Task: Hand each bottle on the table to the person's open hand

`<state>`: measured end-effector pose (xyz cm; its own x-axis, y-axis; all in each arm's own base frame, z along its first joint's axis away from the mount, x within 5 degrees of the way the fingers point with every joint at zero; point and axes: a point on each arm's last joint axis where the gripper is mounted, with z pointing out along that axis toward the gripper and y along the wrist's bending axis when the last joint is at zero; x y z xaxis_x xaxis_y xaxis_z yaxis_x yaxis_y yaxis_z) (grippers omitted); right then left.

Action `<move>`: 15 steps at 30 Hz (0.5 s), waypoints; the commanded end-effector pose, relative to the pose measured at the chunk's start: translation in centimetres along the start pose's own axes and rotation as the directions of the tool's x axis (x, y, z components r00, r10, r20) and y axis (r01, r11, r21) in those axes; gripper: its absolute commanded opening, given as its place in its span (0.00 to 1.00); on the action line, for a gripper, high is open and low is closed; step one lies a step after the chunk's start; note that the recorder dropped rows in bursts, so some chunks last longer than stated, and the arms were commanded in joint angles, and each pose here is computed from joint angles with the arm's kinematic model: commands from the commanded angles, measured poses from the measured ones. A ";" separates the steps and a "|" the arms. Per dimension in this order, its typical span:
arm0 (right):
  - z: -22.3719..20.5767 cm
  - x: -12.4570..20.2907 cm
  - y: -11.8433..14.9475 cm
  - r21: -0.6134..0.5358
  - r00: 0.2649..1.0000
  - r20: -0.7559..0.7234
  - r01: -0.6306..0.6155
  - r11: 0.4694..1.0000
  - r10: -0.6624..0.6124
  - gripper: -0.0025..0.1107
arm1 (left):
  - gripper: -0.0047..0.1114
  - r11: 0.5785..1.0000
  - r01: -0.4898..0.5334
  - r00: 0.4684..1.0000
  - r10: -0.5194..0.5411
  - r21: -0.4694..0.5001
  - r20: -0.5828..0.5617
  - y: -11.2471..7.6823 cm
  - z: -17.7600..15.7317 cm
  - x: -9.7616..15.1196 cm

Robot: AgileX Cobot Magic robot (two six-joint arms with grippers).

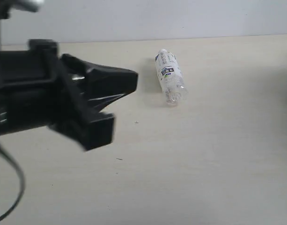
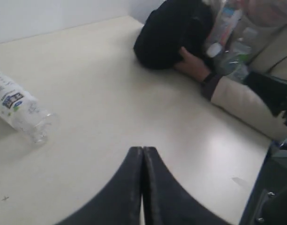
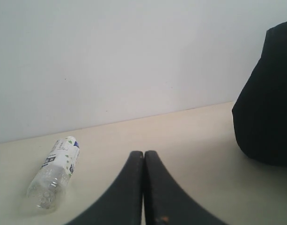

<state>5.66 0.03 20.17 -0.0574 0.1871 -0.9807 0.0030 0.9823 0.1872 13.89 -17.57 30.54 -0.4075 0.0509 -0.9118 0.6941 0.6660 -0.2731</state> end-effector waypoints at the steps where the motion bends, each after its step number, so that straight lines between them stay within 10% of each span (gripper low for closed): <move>1: 0.0 0.1 0.0 -0.004 1.000 0.011 0.003 1.000 -0.003 0.02 | 0.04 0.992 -0.052 0.987 0.034 0.113 0.156 -0.3 -4.4 1.0; 15: 0.0 0.1 0.0 -0.004 1.000 0.011 0.003 1.000 -0.003 0.02 | 0.04 0.973 -0.085 0.948 0.013 0.213 0.318 1.3 -10.7 8.1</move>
<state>5.66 0.03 20.17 -0.0574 0.1871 -0.9807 0.0030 0.9823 0.1872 5.57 -8.79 26.59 -0.1969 -0.1618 -0.9670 0.8298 0.4977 -0.2523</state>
